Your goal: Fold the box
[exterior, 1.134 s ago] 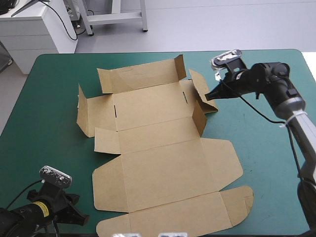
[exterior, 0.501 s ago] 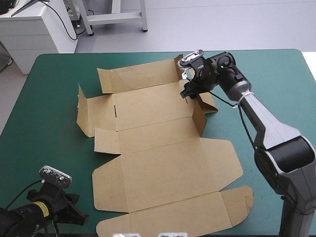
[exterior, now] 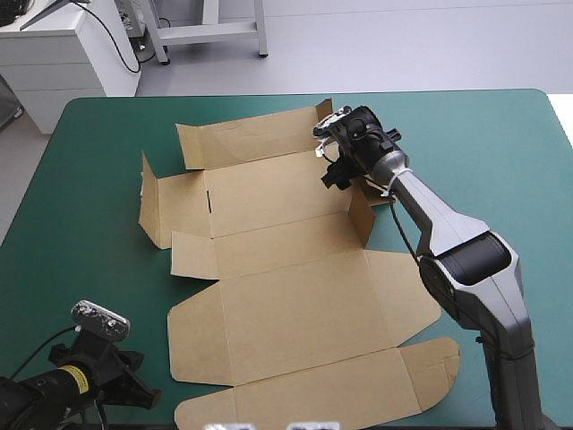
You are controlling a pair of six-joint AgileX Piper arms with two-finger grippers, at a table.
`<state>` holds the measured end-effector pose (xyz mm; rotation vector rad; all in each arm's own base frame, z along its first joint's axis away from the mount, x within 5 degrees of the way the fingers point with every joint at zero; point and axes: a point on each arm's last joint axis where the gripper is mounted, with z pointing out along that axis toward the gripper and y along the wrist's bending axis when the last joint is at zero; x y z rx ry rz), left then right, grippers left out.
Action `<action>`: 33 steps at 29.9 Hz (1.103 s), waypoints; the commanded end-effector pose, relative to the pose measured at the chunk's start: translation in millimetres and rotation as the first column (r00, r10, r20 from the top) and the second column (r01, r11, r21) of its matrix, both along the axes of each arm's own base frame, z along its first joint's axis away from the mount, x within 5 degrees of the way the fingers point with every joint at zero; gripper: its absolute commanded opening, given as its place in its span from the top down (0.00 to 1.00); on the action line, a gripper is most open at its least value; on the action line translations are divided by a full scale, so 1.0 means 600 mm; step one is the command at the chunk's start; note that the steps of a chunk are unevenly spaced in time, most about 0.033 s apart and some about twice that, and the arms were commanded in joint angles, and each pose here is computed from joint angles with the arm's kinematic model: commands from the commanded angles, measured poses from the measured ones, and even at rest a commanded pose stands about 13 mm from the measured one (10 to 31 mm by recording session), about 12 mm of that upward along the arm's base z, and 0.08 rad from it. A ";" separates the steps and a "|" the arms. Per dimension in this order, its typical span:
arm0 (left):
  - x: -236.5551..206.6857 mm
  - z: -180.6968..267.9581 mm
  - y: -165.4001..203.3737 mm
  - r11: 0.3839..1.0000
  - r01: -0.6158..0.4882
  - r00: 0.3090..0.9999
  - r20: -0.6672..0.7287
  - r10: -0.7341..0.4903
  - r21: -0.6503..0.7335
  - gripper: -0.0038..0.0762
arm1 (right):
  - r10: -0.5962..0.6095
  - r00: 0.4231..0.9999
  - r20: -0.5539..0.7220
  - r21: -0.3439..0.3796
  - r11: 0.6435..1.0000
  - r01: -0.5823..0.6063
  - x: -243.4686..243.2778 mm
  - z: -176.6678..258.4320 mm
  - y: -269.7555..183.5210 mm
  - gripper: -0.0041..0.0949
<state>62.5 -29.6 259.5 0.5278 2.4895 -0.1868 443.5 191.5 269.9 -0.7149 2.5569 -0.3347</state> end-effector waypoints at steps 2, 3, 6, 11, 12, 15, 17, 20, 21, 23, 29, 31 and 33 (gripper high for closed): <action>0.006 0.015 -0.004 1.000 0.007 0.999 0.053 -0.006 -0.024 0.96 | -0.035 0.991 0.131 -0.036 0.999 0.040 0.000 0.058 -0.017 0.24; 0.006 0.015 -0.004 1.000 0.007 0.999 0.053 -0.006 -0.024 0.96 | -0.039 0.991 0.130 -0.039 0.998 0.045 0.001 0.056 -0.018 0.27; 0.006 0.015 -0.004 1.000 0.007 0.999 0.053 -0.006 -0.024 0.96 | -0.049 0.991 0.124 -0.056 0.997 0.057 0.006 0.046 -0.021 0.37; 0.006 0.015 -0.004 1.000 0.007 0.999 0.052 -0.006 -0.024 0.96 | -0.064 0.990 0.128 -0.039 0.997 0.070 0.013 0.034 -0.017 0.52; 0.006 0.015 -0.004 1.000 0.007 0.999 0.052 -0.006 -0.024 0.96 | -0.068 0.989 0.133 -0.034 0.997 0.073 0.013 0.034 -0.017 0.55; 0.006 0.015 -0.004 1.000 0.007 0.999 0.051 -0.006 -0.023 0.96 | -0.067 0.985 0.159 -0.019 0.997 0.071 0.016 0.038 -0.015 0.63; 0.006 0.015 -0.004 1.000 0.007 0.999 0.051 -0.006 -0.023 0.96 | -0.065 0.982 0.178 -0.006 0.998 0.067 0.018 0.043 -0.013 0.68; 0.006 0.015 -0.004 1.000 0.008 0.999 0.049 -0.006 -0.027 0.96 | -0.062 0.976 0.210 0.019 0.998 0.060 0.021 0.054 -0.011 0.70; 0.006 0.015 -0.004 1.000 0.008 0.999 0.049 -0.006 -0.027 0.96 | -0.063 0.975 0.215 0.022 0.998 0.060 0.022 0.057 -0.010 0.70; 0.006 0.015 -0.004 1.000 0.008 0.999 0.049 -0.006 -0.027 0.96 | -0.068 0.975 0.212 0.021 0.998 0.066 0.021 0.060 -0.011 0.71; 0.006 0.014 -0.004 1.000 0.008 0.999 0.047 -0.007 -0.029 0.96 | -0.090 0.981 0.175 -0.001 0.996 0.091 0.018 0.058 -0.021 0.71; 0.006 0.014 -0.004 1.000 0.008 0.999 0.047 -0.007 -0.029 0.96 | -0.091 0.981 0.173 -0.002 0.996 0.092 0.018 0.057 -0.021 0.71; 0.006 0.014 -0.004 1.000 0.008 0.999 0.047 -0.007 -0.029 0.96 | -0.090 0.981 0.174 -0.001 0.996 0.091 0.018 0.058 -0.021 0.71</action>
